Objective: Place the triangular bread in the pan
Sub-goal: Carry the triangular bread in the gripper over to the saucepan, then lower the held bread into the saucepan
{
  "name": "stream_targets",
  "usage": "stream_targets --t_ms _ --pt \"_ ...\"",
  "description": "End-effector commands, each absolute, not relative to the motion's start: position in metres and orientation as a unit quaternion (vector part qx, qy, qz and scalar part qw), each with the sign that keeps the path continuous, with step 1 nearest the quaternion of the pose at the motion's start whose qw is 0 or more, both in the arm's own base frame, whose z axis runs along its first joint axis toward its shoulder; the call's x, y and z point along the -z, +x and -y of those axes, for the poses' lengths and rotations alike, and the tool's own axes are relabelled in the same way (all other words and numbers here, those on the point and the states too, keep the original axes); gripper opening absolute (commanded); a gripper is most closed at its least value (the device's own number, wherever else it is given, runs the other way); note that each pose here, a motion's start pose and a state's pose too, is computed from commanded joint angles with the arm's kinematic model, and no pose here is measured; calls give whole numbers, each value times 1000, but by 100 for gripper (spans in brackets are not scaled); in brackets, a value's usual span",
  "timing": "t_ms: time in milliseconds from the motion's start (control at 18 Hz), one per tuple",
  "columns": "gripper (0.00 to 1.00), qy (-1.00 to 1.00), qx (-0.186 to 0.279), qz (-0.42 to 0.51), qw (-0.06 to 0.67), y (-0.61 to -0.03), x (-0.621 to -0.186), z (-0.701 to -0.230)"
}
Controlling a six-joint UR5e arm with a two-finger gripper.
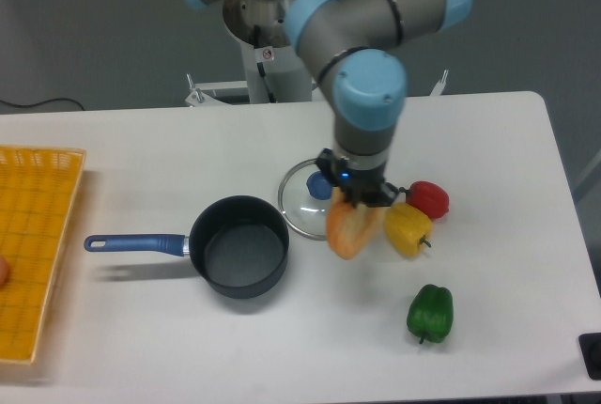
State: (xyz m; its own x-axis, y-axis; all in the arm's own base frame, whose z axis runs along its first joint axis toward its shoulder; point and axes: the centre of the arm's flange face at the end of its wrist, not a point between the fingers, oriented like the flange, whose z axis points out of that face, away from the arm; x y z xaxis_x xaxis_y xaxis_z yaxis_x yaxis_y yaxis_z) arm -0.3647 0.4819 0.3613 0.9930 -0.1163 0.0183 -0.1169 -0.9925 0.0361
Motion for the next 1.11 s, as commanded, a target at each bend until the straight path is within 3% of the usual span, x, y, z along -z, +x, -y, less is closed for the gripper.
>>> stream_targets --t_ms 444,1111 --pt "18 998 12 55 0 -306 -339 -524" --pt "18 998 -1 65 13 -273 -312 -546"
